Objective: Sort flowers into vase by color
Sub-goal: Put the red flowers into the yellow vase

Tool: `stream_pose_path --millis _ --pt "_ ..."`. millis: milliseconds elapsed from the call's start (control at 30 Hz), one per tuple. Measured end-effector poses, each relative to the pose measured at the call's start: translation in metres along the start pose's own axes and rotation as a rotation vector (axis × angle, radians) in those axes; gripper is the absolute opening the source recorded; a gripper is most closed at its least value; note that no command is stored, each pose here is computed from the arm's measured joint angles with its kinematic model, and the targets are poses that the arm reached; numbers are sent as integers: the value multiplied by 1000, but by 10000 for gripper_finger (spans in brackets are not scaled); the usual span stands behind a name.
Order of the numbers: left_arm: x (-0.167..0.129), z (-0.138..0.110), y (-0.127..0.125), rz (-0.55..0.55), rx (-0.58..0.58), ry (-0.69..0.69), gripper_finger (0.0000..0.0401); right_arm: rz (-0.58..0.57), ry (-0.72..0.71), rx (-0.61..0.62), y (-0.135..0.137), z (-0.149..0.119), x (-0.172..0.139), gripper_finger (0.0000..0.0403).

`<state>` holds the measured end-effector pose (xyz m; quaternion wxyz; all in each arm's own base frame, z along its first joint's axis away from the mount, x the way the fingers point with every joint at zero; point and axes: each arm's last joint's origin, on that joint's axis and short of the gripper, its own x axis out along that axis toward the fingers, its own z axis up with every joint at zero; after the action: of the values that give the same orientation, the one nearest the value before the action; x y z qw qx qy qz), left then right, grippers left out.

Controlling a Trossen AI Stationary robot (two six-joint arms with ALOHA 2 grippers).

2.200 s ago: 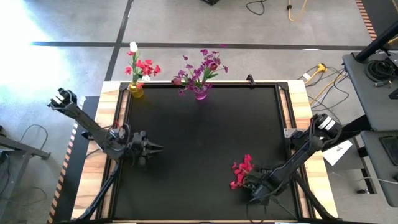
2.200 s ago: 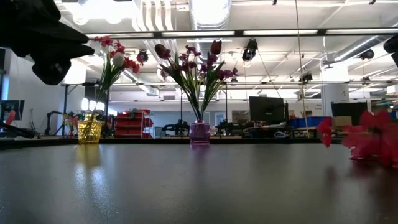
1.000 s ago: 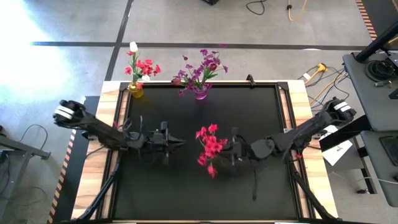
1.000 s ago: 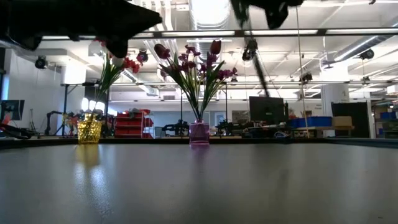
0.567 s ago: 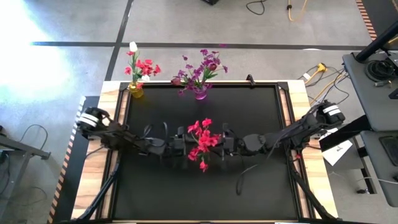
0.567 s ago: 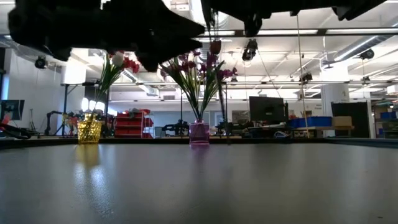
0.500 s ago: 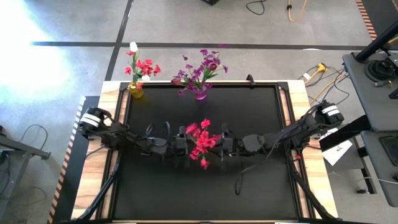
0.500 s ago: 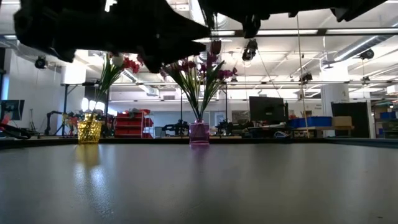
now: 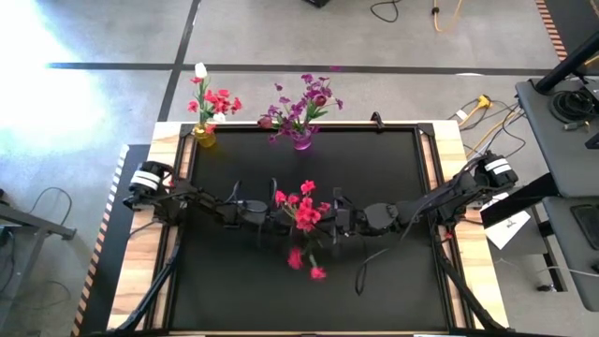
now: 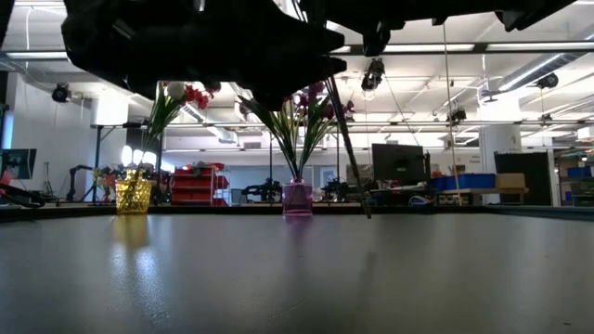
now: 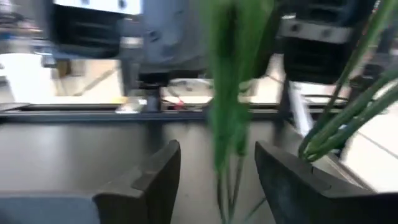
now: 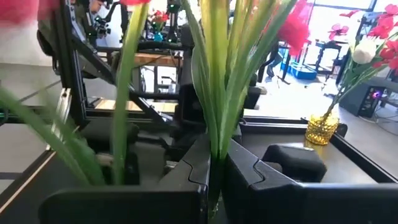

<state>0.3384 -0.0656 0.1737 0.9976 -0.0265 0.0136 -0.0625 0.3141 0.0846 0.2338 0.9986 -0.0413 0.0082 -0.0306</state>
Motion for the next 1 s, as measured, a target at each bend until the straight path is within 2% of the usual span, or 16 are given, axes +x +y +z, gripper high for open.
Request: stream_pose_path --millis 133,300,400,500,567,800,900,1000 --pt "0 1 -2 -51 0 28 184 3 13 -5 0 0 -1 13" --pt "-1 3 3 32 4 18 161 -1 8 -4 0 1 -1 13" --pt "-1 3 7 42 -3 20 113 -2 10 -1 0 0 -1 13" --pt "-1 4 11 50 -8 23 37 -2 15 0 0 0 -1 21" --pt "-2 5 14 59 -24 32 11 -3 16 0 0 0 -1 42" --pt "-19 21 15 88 -17 107 2 -52 43 -11 -4 10 -10 158" --pt "-39 35 17 197 1 152 1 -56 73 -28 -6 20 -22 194" --pt "-68 53 19 299 30 131 1 -63 102 -31 -5 29 -35 218"
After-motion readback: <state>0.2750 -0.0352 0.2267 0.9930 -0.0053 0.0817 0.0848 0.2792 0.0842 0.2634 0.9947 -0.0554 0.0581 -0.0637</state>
